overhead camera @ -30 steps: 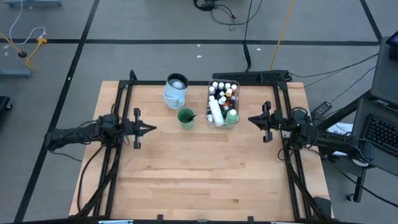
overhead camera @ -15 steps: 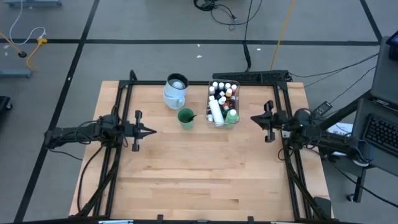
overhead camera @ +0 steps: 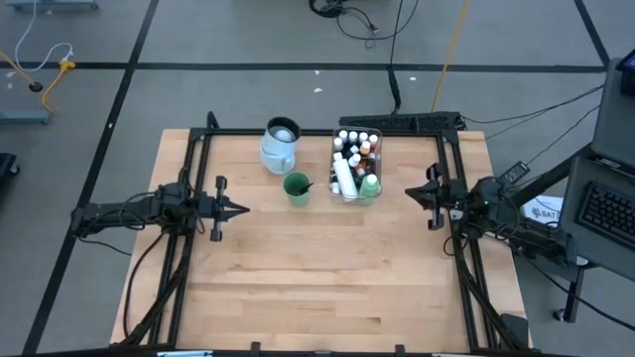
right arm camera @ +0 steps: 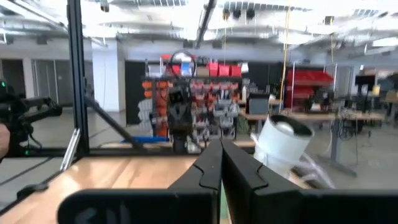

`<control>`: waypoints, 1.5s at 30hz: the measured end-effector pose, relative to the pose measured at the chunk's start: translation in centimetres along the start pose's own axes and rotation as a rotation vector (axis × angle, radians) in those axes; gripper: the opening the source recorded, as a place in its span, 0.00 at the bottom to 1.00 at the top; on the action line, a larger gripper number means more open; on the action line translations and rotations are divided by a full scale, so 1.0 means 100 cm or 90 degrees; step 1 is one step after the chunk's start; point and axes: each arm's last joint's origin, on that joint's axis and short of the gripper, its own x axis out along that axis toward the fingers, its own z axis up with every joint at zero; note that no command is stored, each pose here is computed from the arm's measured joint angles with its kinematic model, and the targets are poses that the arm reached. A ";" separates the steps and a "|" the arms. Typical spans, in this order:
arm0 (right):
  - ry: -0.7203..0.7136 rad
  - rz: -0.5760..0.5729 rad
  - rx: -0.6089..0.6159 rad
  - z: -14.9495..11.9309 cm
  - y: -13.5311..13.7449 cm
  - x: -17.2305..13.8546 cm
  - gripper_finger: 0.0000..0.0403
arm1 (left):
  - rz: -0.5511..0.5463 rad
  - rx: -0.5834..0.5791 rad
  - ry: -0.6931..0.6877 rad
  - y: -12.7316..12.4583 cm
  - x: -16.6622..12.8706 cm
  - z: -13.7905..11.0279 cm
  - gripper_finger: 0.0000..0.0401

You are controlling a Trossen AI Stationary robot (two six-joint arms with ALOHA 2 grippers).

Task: Pick & Place Paint Supplies
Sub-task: Return to Home Position

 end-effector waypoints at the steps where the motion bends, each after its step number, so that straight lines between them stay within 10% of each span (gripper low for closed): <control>1: 0.011 0.000 0.004 -0.002 0.000 0.000 0.00 | 0.000 -0.002 0.000 0.000 0.000 0.000 0.00; 37: 0.016 0.139 -0.025 -0.004 0.021 0.002 0.00 | 0.014 -0.061 0.014 0.001 0.001 -0.002 0.01; 45: 0.046 0.022 0.032 -0.008 0.016 0.004 0.00 | 0.011 -0.086 0.034 0.000 0.003 -0.004 0.01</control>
